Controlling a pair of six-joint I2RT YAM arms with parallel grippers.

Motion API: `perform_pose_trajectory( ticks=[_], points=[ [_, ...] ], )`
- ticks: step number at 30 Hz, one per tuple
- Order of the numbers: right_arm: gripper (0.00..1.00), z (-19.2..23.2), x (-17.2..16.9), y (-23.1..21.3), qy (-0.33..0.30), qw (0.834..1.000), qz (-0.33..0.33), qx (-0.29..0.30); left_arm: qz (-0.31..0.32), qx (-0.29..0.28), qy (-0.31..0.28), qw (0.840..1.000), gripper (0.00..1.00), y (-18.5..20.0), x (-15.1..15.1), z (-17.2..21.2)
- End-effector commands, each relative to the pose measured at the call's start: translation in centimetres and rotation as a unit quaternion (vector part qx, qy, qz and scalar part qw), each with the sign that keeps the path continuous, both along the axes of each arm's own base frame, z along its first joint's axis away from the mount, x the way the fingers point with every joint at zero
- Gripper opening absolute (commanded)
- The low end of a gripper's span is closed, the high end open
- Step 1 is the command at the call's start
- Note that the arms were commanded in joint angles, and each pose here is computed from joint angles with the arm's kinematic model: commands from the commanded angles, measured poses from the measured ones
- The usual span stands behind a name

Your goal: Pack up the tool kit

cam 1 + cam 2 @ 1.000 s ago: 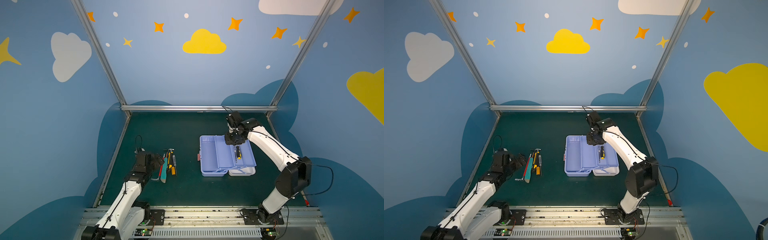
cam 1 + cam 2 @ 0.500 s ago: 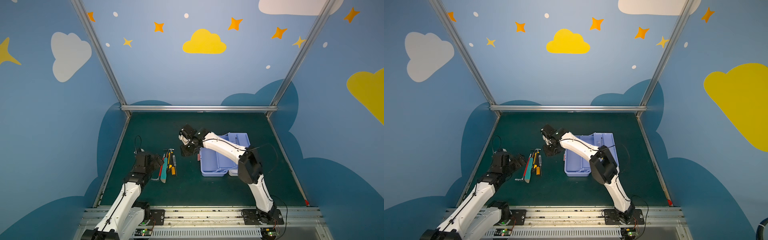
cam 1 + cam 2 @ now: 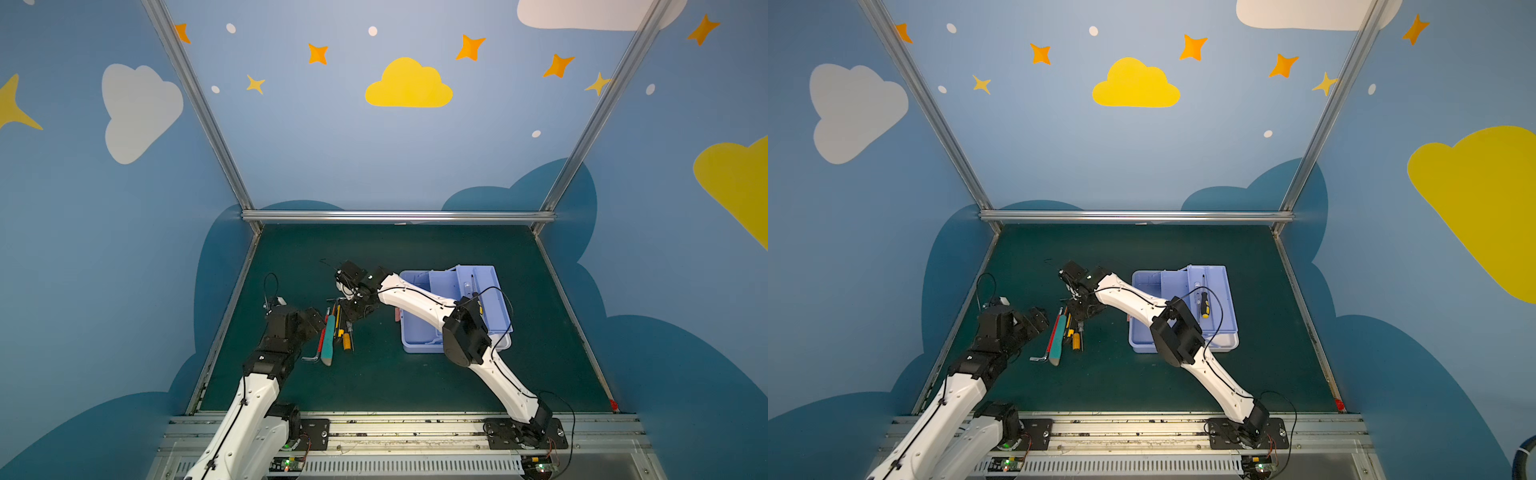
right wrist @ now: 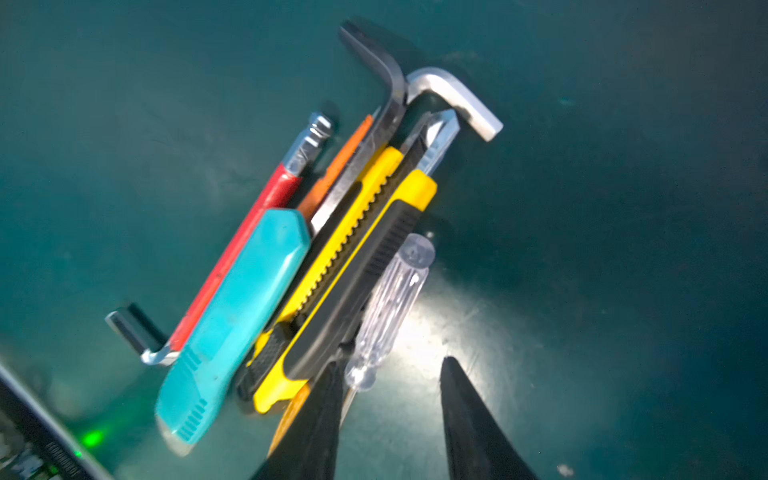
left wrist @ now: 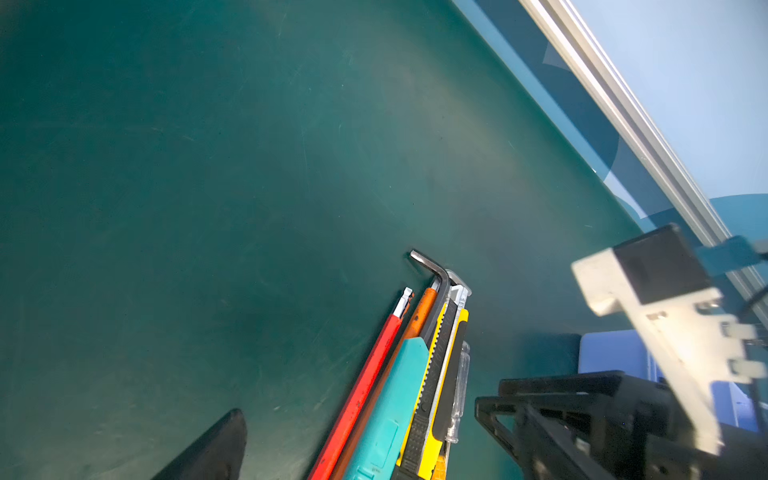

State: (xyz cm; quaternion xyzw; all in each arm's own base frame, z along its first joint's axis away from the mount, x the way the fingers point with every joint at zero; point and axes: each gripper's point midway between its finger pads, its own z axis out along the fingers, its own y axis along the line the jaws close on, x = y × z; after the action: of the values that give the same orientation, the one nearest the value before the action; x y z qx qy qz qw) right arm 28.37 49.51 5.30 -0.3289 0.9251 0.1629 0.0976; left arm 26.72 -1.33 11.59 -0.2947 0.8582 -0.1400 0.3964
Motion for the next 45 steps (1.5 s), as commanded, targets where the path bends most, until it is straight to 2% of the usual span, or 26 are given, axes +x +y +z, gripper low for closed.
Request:
perform_pose_trajectory(
  ticks=[1,11,17,23,24,28,31,35,38,41,45],
  points=[
    [0.37,-1.1,0.3,0.4,-0.015,1.0,0.021,-0.007,0.008,0.007,0.006,1.0,1.0,0.4,-0.4,-0.2],
    [0.36,-2.2,-0.4,1.9,-0.016,0.999,0.043,0.008,0.015,0.014,0.001,1.0,1.0,0.8,-0.6,0.0],
    [0.34,-4.2,0.2,-0.1,-0.041,0.997,0.037,-0.054,0.013,0.014,0.005,1.0,1.0,0.8,-0.6,-0.2],
    [0.3,-3.9,0.9,-1.9,-0.066,0.993,0.029,-0.096,0.013,0.014,0.004,1.0,1.0,0.7,-0.6,-0.1],
    [0.28,-3.6,1.0,-2.0,-0.068,0.993,0.026,-0.095,0.013,0.014,0.003,1.0,1.0,0.7,-0.6,-0.1],
    [0.09,-1.5,1.3,-2.2,-0.075,0.993,0.006,-0.087,0.014,0.015,0.005,1.0,1.0,0.8,-0.6,-0.3],
    [0.0,0.8,1.5,-2.8,-0.074,0.994,-0.012,-0.074,0.013,0.014,0.01,1.0,1.0,0.8,-0.7,-0.4],
    [0.0,4.3,1.8,-4.2,-0.076,0.996,-0.011,-0.052,0.013,0.012,0.007,1.0,1.0,0.7,-0.5,-0.3],
    [0.0,7.2,2.6,-7.0,-0.082,0.995,-0.025,-0.056,0.012,0.014,0.009,1.0,0.99,0.7,-0.4,-0.4],
    [0.0,10.1,3.3,-10.4,-0.07,0.995,-0.054,-0.046,0.008,0.011,0.011,1.0,1.0,0.5,-0.3,-0.4],
    [0.0,12.9,5.5,-17.6,-0.093,0.987,-0.117,-0.062,0.007,0.01,0.016,1.0,1.0,0.5,-0.2,-0.6]
  ],
)
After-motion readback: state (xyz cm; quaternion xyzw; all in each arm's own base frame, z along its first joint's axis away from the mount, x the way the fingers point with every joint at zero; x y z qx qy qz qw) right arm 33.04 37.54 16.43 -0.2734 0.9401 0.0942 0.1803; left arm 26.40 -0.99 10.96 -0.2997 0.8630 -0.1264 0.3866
